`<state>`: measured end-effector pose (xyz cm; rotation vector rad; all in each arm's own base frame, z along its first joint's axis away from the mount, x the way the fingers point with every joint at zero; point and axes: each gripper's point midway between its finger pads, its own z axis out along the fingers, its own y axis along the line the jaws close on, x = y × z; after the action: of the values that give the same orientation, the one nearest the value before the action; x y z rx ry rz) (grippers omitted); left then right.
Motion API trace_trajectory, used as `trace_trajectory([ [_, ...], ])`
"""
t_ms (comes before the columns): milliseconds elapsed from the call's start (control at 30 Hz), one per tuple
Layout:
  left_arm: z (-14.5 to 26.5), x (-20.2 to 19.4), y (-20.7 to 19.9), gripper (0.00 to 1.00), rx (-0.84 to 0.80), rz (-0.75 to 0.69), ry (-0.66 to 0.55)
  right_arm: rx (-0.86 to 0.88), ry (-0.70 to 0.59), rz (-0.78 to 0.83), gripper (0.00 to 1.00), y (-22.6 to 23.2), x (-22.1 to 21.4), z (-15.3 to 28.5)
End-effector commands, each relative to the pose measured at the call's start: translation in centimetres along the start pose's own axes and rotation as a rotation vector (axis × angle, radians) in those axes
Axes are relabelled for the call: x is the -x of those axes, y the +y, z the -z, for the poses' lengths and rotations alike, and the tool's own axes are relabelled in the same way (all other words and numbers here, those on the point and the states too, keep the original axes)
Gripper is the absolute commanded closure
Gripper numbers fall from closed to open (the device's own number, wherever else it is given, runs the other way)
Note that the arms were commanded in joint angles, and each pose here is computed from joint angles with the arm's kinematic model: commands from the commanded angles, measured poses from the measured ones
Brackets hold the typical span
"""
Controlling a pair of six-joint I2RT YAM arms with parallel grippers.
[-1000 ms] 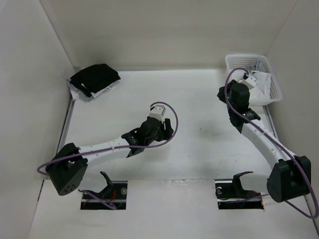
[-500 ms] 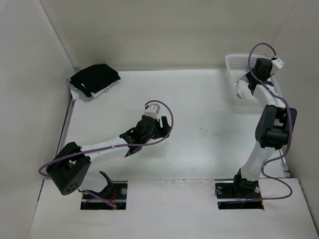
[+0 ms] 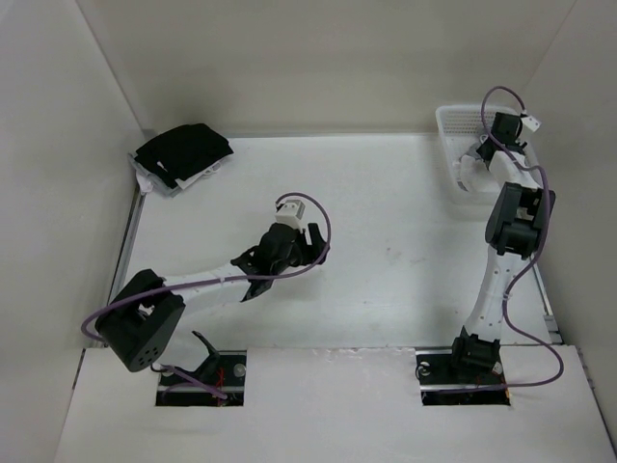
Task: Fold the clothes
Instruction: Grab the tank top from the pile
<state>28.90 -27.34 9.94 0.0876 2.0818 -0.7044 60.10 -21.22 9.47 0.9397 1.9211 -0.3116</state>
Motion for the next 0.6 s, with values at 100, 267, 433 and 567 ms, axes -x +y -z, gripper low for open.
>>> trace_trajectory([
  [100,-0.4,1.1,-0.2,0.33,-0.036,0.042,-0.037,-0.033,-0.034,0.007,0.56,-0.2,2.3,-0.5],
  [267,-0.4,1.6,0.9,0.33,-0.014,0.059,-0.052,-0.065,0.004,-0.013,0.53,-1.1,1.8,-1.0],
  [433,-0.3,2.3,1.8,0.33,-0.003,0.088,-0.071,-0.047,0.037,-0.017,0.7,-1.2,1.6,-1.7],
  [567,-0.6,2.0,1.9,0.33,-0.009,0.097,-0.062,-0.019,0.02,-0.027,0.93,-0.7,2.0,-1.4],
])
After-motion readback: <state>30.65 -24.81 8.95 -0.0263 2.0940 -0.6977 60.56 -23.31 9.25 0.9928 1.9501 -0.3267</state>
